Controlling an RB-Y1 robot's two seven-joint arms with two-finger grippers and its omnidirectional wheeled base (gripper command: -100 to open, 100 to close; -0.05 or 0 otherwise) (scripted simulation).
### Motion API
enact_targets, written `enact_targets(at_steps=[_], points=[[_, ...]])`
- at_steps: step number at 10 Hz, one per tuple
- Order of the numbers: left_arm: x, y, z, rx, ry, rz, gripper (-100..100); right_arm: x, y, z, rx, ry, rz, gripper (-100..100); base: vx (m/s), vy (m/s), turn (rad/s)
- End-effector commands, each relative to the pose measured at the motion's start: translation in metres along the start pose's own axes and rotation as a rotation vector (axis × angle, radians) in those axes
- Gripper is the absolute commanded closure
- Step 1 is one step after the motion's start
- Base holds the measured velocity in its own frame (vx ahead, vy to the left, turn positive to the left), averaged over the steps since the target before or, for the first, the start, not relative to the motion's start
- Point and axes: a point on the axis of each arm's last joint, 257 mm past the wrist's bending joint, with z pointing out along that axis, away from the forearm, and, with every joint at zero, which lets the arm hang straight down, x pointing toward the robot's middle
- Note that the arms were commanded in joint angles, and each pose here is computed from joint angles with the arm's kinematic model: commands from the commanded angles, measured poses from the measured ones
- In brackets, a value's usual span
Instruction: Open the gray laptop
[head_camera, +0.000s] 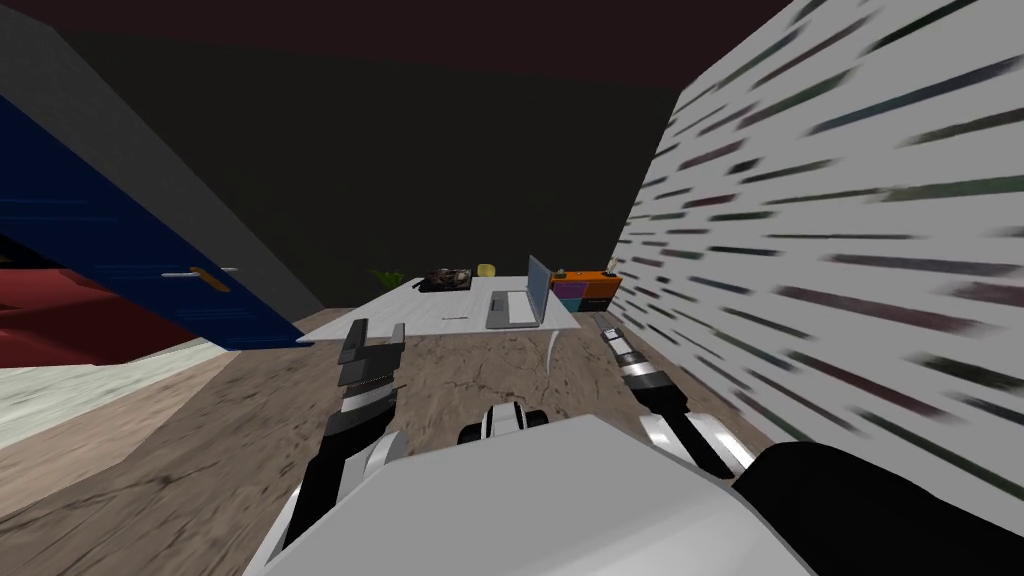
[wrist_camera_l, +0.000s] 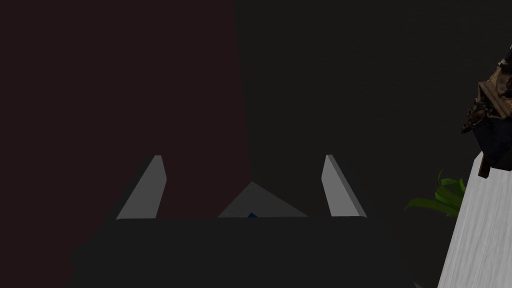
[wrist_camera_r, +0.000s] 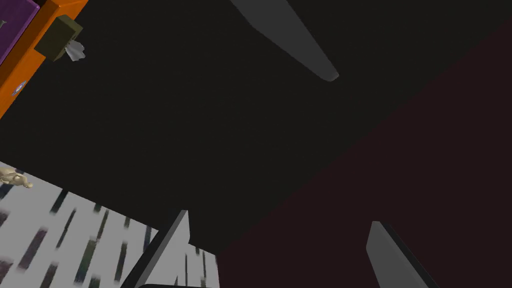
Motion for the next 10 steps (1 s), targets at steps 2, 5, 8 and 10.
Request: enact_targets(at_steps=[2, 5, 8, 10], points=[[0.0, 0.0, 0.0, 0.0, 0.0, 0.0, 0, -0.022, -0.02, -0.017, 0.068, 0.072, -0.259, -100, 0.093, 0.073, 0.022], [0.0, 0.0, 0.0, 0.0, 0.0, 0.0, 0, -0.043, -0.035, -0.028, 0.114, 0.142, -0.482, -100, 0.093, 0.083, 0.028], [0.0, 0.0, 0.0, 0.0, 0.0, 0.0, 0, -0.065, -0.048, -0.036, 0.15, 0.218, -0.709, -100, 0.101, 0.096, 0.023], [0.0, 0.0, 0.0, 0.0, 0.0, 0.0, 0, -0.08, -0.055, -0.039, 0.166, 0.27, -0.862, -100, 0.111, 0.079, 0.028]])
